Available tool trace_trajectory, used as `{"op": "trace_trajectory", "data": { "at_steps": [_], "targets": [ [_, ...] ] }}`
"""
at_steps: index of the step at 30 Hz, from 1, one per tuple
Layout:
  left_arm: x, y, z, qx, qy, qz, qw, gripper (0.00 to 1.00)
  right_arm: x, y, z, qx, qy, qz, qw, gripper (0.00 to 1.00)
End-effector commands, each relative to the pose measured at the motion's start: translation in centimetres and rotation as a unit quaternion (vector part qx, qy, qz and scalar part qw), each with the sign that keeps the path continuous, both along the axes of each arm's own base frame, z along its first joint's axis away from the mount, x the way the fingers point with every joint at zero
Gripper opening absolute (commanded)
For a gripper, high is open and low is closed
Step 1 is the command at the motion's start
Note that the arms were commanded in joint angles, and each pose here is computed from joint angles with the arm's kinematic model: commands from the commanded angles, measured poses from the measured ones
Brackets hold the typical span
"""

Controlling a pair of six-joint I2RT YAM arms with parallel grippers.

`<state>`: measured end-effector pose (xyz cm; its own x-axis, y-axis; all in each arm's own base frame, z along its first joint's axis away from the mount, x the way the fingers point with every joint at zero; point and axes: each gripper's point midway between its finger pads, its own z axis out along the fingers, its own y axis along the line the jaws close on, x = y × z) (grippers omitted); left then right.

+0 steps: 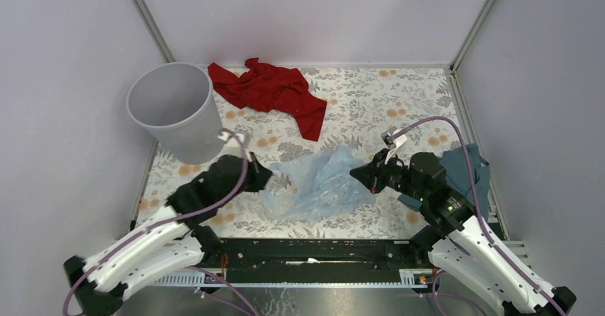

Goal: Put the trash bags into the trash bin

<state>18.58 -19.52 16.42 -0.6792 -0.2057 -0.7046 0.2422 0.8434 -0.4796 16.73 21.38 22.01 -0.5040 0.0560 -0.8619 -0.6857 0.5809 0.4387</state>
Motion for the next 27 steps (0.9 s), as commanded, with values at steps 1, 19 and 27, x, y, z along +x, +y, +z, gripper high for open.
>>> {"op": "trace_trajectory", "data": {
  "at_steps": [1,19,27],
  "targets": [
    [1.3,5.9,9.2,-0.040,-0.121,0.124,0.984,0.00,4.2,-4.7,-1.9,-0.040,0.021,-0.197,0.979,0.00],
    [2.6,-2.0,24.7,-0.115,-0.199,-0.022,0.973,0.00,5.8,-0.6,-5.3,-0.139,0.193,-0.151,0.959,0.89],
    [4.9,-9.0,17.7,-0.108,-0.118,-0.038,0.986,0.00,1.8,4.0,-2.0,-0.025,0.210,0.004,0.977,1.00]
  ]
}}
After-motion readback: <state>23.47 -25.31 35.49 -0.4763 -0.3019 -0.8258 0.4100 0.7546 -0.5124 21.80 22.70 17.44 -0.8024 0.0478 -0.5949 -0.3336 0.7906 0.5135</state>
